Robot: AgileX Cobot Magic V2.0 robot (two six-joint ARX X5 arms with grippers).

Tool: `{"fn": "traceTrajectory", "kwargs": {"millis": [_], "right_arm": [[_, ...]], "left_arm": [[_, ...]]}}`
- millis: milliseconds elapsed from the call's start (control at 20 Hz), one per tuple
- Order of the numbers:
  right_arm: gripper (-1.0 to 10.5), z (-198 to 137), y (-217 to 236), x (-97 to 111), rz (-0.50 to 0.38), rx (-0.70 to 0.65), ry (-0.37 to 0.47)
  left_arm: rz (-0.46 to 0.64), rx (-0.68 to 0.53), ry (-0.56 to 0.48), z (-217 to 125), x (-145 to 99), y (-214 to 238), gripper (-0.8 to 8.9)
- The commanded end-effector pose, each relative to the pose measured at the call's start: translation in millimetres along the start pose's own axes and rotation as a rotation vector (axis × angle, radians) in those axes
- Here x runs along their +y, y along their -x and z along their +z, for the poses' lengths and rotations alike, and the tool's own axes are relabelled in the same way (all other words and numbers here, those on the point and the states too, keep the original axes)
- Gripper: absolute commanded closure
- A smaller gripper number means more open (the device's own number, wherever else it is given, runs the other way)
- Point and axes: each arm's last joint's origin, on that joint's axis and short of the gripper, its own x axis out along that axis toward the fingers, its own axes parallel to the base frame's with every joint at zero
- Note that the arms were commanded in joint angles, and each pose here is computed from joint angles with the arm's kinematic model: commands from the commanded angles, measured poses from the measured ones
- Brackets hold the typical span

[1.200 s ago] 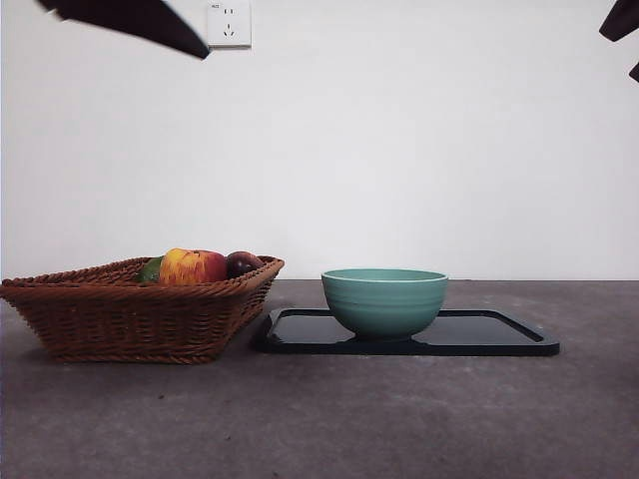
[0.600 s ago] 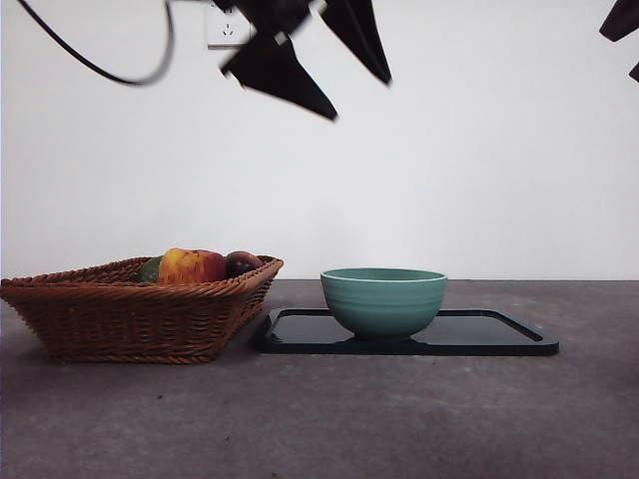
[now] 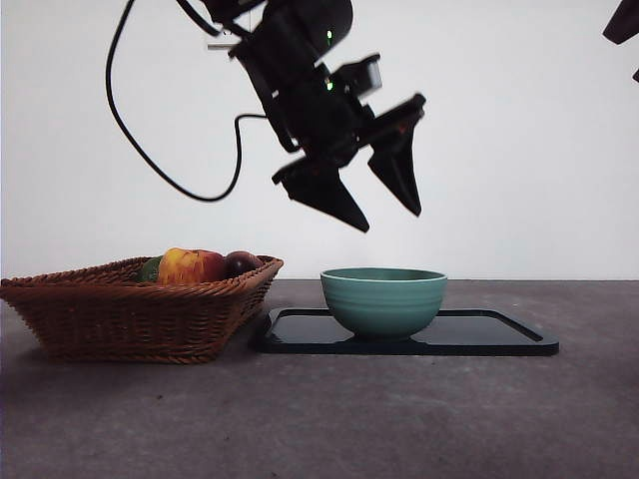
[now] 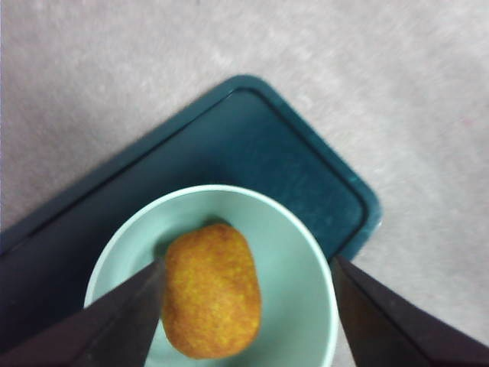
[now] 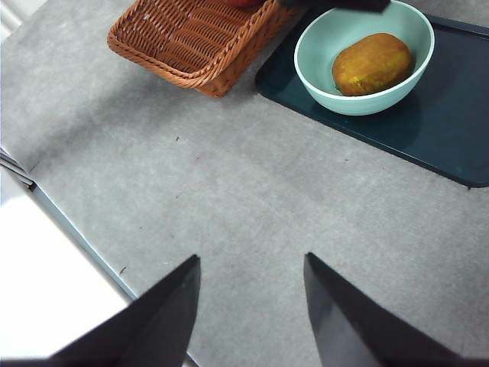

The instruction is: Pick up the wifruite, put it on the bowl, pick up the plate, put it on desk

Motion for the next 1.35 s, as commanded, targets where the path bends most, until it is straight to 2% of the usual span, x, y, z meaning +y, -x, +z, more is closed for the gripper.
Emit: {"fn": "traceTrajectory", "kwargs": {"millis": [50,450,550,1350], "right_arm": [[7.3,1.9,0.3,1.3,0.009,-0.005,0.016],[7.3,2.0,0.4,1.4,0.009,-0.005,0.017],[7.3,2.1,0.4,1.3,0.009,-0.006,0.016],[7.3,2.0,0.4,1.4,0.009,-0.005,0.016]], "left_arm": [[0.003,0.006,-0.026,-0.4,2.0,-16.8,4.72],[0.025,0.039,-0.064,-9.4,0.2,-37.3,4.72],[0.063,0.041,-0.066,-10.0,0.7,-39.0,4.72],[0.082,0.119,-0.067,-27.6,1.5,-66.4,4.7]]}}
